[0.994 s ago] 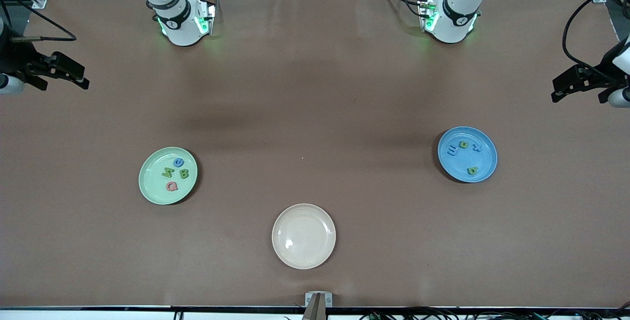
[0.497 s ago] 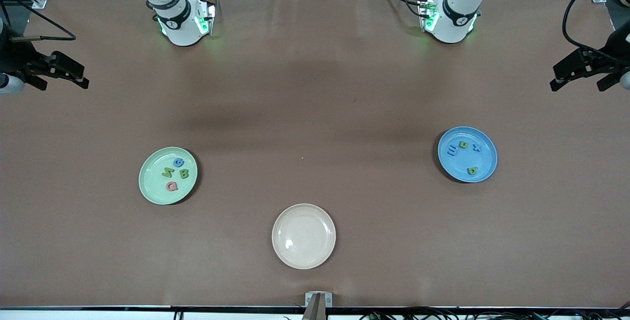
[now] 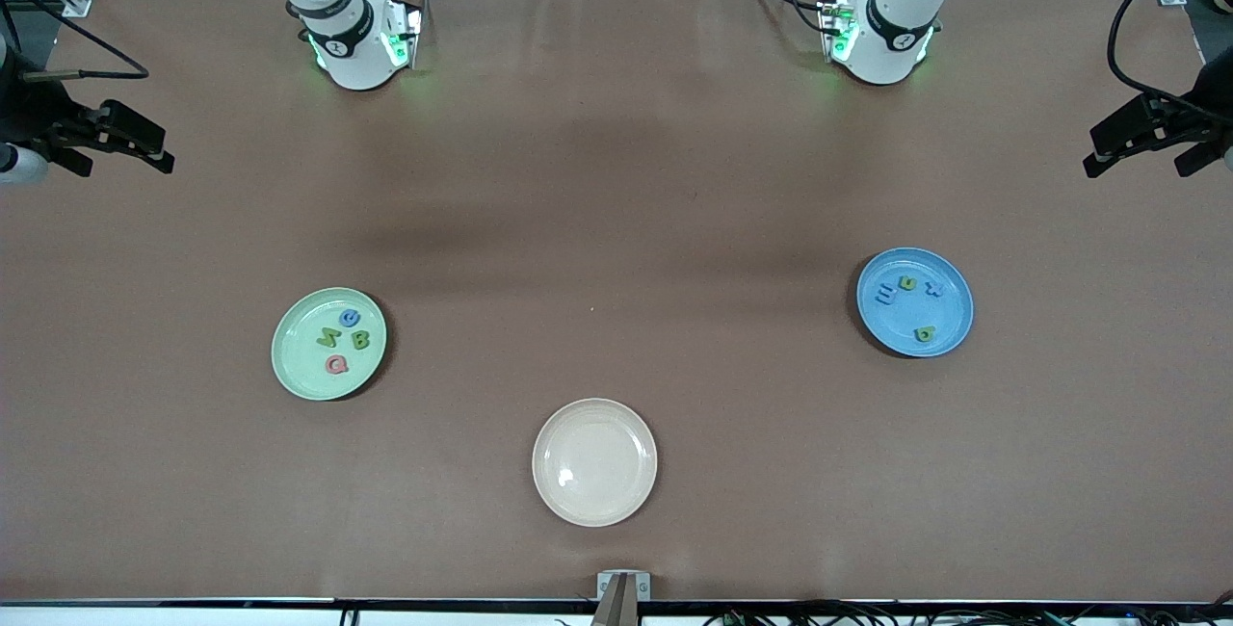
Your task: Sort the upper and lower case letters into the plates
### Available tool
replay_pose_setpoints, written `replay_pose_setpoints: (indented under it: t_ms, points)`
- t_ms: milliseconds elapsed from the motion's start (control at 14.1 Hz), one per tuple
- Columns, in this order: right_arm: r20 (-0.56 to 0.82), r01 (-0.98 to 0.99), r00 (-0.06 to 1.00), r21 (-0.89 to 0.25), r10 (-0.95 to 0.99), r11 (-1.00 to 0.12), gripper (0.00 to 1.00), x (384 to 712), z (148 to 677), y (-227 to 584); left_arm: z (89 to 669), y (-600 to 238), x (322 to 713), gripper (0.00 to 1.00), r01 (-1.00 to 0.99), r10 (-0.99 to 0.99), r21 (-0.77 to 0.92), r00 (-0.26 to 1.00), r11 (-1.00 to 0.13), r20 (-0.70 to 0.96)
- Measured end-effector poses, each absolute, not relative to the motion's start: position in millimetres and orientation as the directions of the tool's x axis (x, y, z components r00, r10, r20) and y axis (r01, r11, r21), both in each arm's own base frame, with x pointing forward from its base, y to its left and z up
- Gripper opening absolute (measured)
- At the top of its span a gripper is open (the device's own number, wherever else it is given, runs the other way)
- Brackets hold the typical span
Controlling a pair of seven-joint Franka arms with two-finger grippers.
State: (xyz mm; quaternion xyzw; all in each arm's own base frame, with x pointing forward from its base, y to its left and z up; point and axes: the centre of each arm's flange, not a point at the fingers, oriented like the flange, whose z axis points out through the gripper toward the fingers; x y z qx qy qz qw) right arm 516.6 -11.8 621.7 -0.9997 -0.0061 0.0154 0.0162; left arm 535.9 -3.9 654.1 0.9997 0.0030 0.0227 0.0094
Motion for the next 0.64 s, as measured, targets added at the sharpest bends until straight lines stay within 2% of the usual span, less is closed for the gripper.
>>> replay_pose_setpoints:
  t_ms: [639]
  points:
    - [-0.021,0.012,1.000,-0.032,0.013,-0.999,1.00,517.0,625.4,-11.9,653.9,-3.9,535.9,1.00,0.006,0.006,0.019,0.999,-1.000,0.044]
